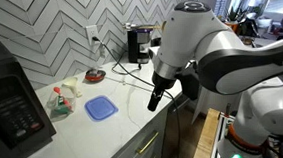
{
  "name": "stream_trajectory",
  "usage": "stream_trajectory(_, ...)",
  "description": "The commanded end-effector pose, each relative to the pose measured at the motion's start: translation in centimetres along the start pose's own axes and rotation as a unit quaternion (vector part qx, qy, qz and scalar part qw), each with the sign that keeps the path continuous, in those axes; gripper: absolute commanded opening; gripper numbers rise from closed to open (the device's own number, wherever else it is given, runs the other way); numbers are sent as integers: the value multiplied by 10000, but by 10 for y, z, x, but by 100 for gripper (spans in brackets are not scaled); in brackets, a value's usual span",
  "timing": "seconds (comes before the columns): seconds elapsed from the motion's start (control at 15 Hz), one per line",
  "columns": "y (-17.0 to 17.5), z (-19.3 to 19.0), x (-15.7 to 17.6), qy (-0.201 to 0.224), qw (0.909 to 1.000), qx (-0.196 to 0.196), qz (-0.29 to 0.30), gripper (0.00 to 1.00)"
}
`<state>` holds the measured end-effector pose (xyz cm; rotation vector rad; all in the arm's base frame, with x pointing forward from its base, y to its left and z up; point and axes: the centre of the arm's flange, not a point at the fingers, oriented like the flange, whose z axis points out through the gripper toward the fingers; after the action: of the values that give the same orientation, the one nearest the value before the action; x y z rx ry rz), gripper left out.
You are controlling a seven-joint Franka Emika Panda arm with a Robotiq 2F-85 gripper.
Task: Put the orange and white spoon in the silver cutlery holder on the right
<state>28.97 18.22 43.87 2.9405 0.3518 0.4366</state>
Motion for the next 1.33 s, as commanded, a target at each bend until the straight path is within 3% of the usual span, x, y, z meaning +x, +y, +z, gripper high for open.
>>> stream_trajectory(0.0,1,5,-3,-54,10000,-13,0,100)
stream_trajectory(0.27,20,-12,25,614,9943,77,864,100)
stream_trajectory(0.53,55,-26,54,1481,9768,184,1532,100)
stream_trajectory(0.73,84,-32,68,1962,9651,352,1697,100)
stream_trajectory(0.93,109,-27,78,2155,9550,631,1940,100)
stream_trajectory(1.0,98,-37,68,2111,9580,437,1892,100)
stream_trajectory(1.27,100,-35,69,2114,9577,450,1900,100)
